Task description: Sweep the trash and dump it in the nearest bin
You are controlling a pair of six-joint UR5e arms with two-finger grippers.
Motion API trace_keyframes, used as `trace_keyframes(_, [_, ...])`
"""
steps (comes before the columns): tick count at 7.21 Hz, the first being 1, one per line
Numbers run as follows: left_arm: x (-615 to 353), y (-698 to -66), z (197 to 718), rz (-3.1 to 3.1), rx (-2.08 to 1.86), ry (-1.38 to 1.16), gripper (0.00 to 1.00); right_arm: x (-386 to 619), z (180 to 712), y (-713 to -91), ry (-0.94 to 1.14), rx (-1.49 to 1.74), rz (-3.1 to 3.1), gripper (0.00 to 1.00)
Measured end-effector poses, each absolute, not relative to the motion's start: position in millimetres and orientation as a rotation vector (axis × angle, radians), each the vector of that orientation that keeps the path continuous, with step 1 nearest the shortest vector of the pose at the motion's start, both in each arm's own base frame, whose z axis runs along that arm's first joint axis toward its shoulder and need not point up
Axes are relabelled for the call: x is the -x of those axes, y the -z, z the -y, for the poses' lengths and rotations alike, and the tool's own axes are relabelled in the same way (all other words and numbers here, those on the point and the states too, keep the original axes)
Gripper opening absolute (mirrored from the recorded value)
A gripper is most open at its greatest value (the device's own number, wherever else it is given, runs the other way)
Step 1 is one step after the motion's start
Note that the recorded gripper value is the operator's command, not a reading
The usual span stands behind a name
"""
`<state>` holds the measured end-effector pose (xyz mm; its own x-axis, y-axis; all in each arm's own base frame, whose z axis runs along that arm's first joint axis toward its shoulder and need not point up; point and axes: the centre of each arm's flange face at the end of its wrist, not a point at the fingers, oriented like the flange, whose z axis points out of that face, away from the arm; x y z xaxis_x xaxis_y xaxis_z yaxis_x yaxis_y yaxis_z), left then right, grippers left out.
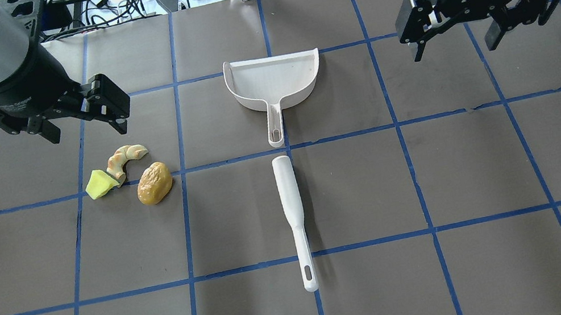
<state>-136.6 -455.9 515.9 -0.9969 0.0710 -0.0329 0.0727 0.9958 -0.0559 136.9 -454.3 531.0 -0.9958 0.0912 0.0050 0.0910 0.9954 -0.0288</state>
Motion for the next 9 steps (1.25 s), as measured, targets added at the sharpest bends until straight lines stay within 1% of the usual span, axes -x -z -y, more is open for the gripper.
trace_keyframes(5, [135.7, -509.6, 464.0, -3.133, -0.067, 0.090, 1.00, -136.7, 455.0, -537.0, -0.058, 0.145, 3.130, 1.00])
trace_keyframes(9, [148.0, -458.9, 524.8, -3.173, -0.009, 0.109, 1.00, -136.7, 459.0, -534.4, -0.051, 0.147, 3.132, 1.00])
